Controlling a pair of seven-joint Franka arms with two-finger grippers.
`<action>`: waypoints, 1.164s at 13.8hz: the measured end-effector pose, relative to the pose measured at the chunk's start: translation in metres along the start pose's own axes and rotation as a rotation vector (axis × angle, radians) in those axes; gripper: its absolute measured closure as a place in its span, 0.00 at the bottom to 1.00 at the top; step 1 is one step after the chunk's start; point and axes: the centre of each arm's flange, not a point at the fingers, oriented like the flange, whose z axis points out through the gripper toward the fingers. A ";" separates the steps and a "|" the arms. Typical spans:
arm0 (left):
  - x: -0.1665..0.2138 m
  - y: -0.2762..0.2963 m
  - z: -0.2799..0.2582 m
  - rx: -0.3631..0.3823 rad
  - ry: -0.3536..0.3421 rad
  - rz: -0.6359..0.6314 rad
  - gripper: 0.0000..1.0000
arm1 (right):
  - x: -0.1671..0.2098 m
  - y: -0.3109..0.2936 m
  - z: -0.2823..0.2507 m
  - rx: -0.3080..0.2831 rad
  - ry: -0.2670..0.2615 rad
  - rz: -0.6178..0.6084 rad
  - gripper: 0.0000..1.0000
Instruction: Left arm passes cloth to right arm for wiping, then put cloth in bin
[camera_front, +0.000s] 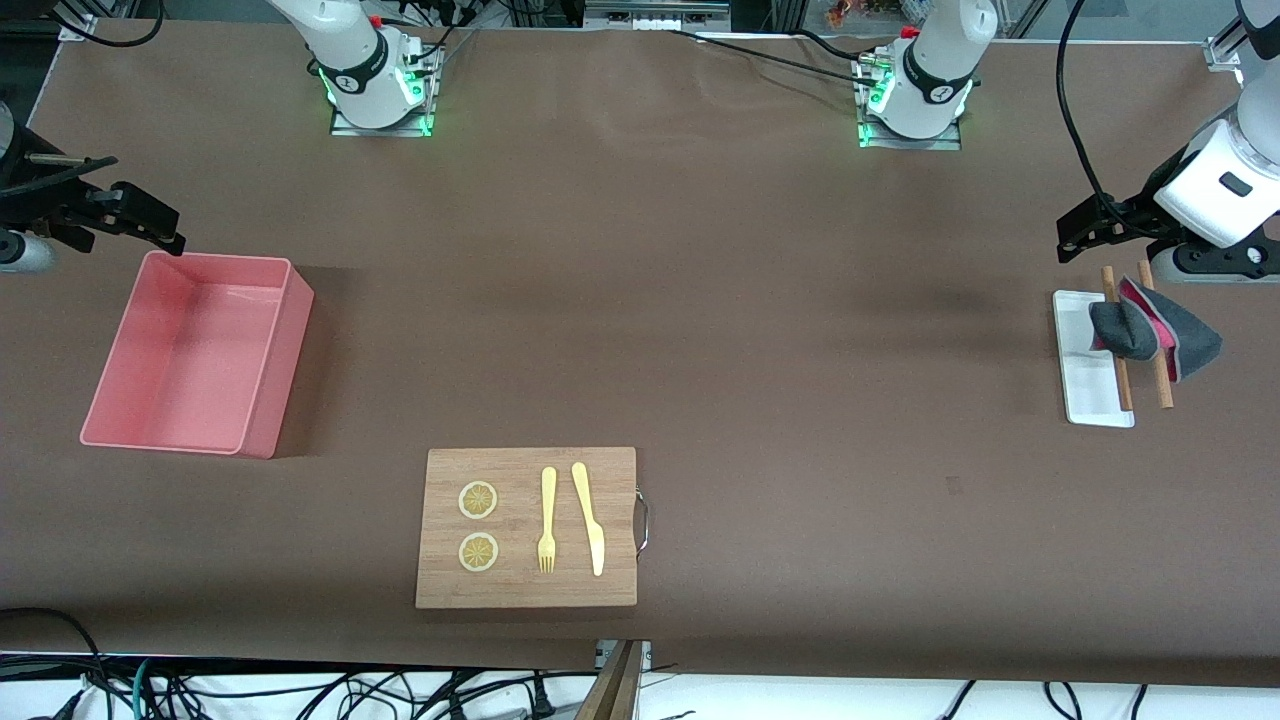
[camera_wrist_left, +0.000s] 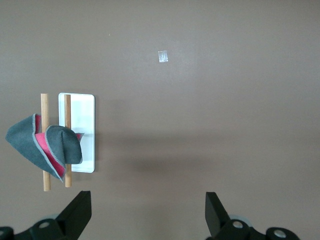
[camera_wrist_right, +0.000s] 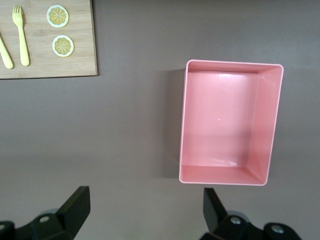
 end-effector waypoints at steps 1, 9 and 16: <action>0.000 -0.001 0.000 0.000 -0.001 -0.001 0.00 | 0.000 0.000 0.000 0.000 0.000 0.000 0.00; -0.007 0.000 0.005 0.004 -0.065 0.000 0.00 | 0.000 0.000 0.000 0.000 0.000 -0.001 0.00; -0.009 0.004 0.012 0.007 -0.107 0.008 0.00 | 0.000 0.000 0.000 0.000 0.000 -0.001 0.00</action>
